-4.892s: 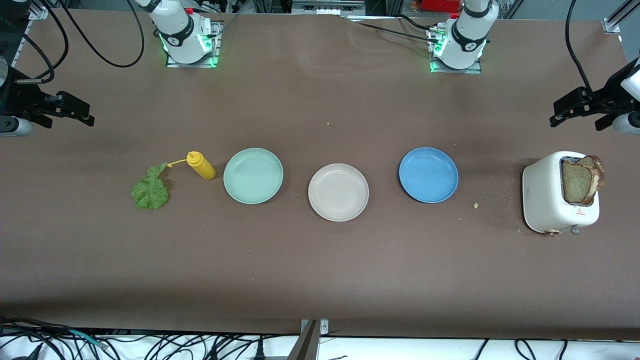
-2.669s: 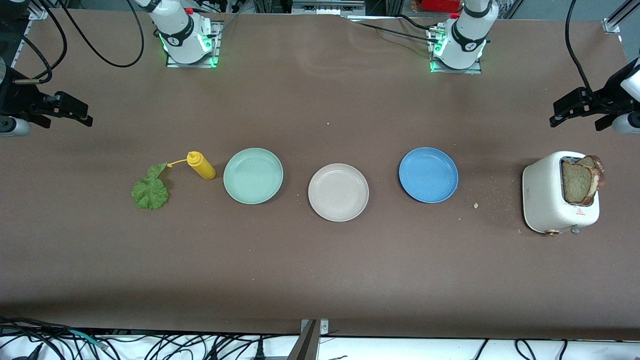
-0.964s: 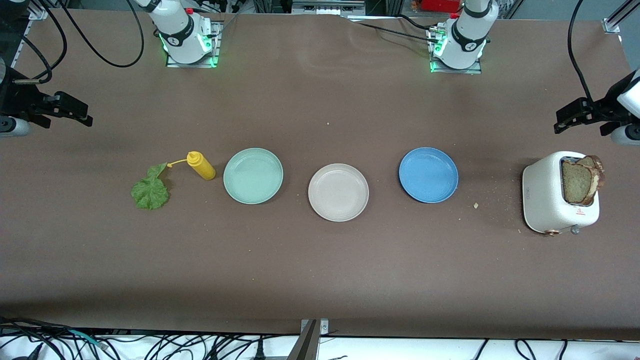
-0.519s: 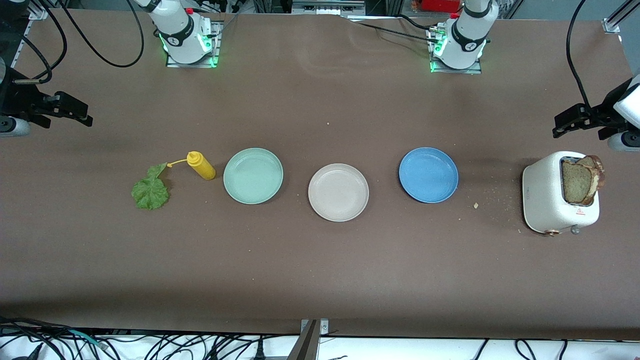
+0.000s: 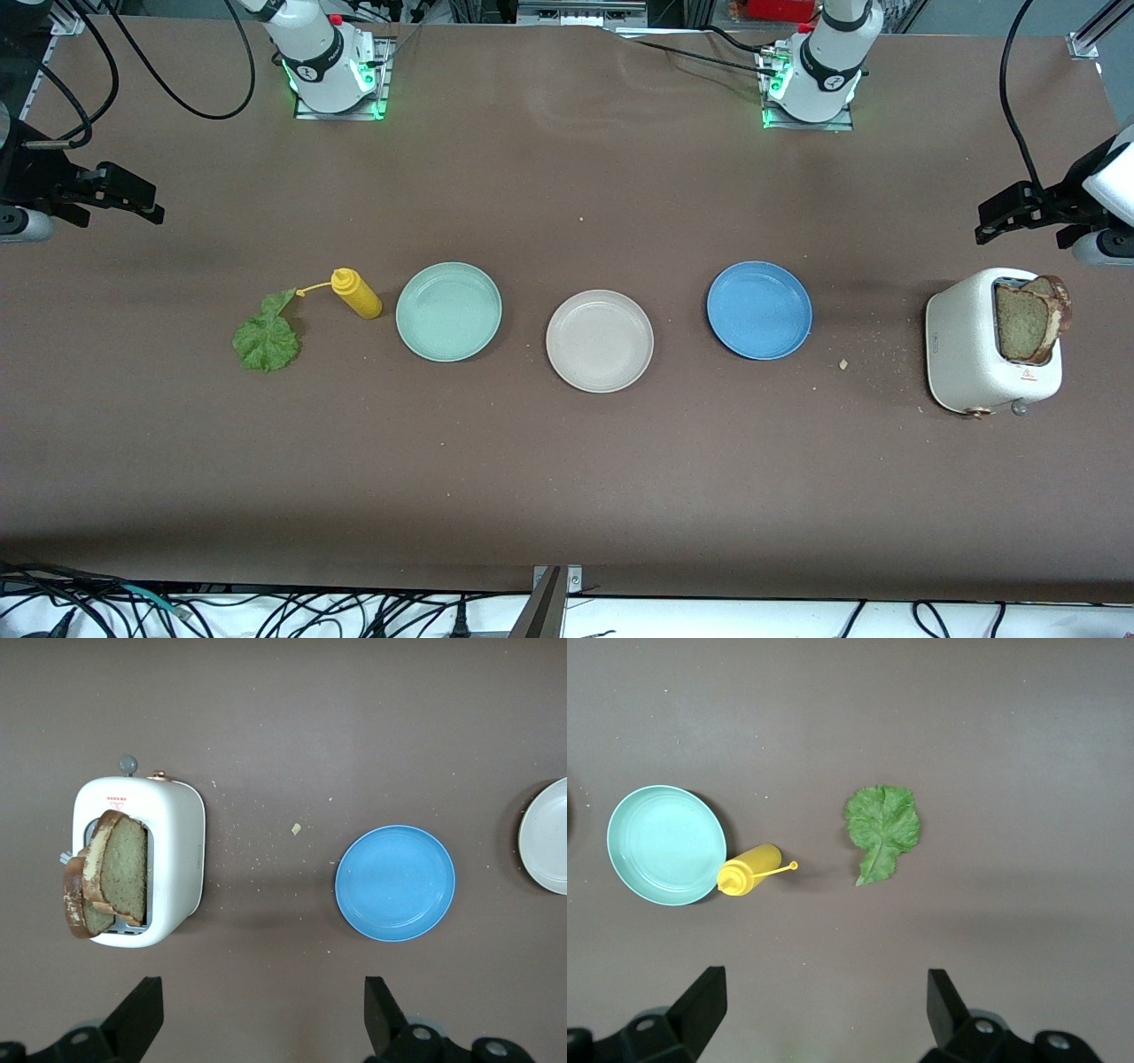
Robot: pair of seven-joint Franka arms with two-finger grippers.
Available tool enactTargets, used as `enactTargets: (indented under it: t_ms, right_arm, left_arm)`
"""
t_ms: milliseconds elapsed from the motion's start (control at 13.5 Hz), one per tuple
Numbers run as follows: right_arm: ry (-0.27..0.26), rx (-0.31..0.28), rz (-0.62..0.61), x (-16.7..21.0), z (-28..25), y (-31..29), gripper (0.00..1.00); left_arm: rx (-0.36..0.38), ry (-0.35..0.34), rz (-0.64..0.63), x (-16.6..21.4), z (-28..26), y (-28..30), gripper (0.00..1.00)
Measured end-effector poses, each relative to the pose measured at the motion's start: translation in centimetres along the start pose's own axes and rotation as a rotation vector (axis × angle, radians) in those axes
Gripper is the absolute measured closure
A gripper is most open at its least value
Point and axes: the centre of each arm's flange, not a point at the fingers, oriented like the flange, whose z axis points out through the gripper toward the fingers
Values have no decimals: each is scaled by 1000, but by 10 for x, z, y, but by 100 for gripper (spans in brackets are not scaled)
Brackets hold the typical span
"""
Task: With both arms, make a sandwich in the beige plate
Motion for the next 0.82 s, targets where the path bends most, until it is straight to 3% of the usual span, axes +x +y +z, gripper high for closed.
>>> enactTargets:
  t_ms: [815]
  right_arm:
    - [0, 0, 0, 0, 0, 0, 0]
  left_arm:
    - [0, 11, 9, -3, -6, 5, 0]
